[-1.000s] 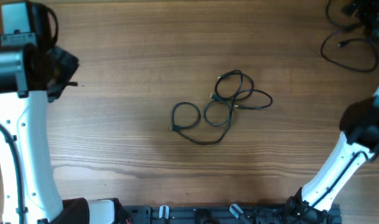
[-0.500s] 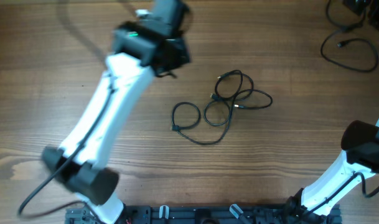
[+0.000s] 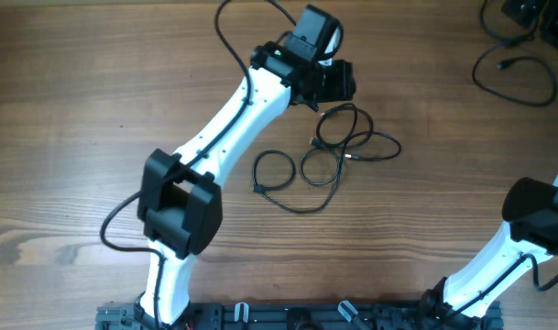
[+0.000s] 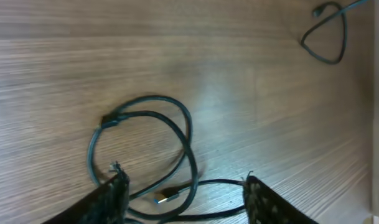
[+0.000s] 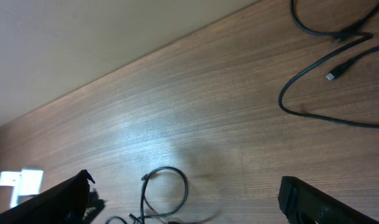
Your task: Untangle cables
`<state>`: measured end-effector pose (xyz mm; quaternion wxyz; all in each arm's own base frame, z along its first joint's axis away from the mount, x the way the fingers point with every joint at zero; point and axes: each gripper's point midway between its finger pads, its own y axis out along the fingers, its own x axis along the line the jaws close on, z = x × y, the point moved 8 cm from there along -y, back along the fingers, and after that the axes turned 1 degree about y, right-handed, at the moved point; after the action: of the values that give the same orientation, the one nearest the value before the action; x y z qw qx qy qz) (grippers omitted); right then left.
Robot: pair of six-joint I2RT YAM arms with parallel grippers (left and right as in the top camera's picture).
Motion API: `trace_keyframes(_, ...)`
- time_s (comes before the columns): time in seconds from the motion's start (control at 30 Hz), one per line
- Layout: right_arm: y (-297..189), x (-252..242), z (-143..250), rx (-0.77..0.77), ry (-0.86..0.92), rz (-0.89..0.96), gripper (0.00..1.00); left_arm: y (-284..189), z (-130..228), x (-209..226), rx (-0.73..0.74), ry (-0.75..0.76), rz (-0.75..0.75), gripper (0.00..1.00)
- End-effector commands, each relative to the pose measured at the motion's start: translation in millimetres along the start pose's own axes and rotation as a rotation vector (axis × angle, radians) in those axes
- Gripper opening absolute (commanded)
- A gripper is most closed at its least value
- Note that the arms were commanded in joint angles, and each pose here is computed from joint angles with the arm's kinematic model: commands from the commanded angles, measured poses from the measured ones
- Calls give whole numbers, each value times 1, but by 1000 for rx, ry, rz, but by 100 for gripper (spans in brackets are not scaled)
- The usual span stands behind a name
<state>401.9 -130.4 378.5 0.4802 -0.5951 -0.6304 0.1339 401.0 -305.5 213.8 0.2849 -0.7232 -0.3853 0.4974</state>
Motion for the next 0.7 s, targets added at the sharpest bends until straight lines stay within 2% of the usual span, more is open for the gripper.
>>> trace_keyframes(0.0,7,0,0,15,-17,-22,99,34,24,-12,78,3,-6,67)
trace_keyframes(0.13,7,0,0,16,-16,-22,99,65,44,-13,138,21,-43,68)
trace_keyframes(0.23,7,0,0,17,-16,-22,100,86,54,-3,156,26,-123,60)
trace_keyframes(0.37,7,0,1,20,-14,-22,100,91,54,6,144,23,-179,39)
trace_keyframes(0.43,7,0,1,23,-13,-22,99,90,51,11,116,24,-217,25)
trace_keyframes(0.5,7,0,3,31,-9,-21,99,89,49,15,97,26,-260,4)
trace_keyframes(0.6,8,1,6,47,-3,-22,100,79,42,21,64,24,-306,4)
trace_keyframes(0.67,11,7,7,58,-37,-33,100,40,23,16,7,47,-309,4)
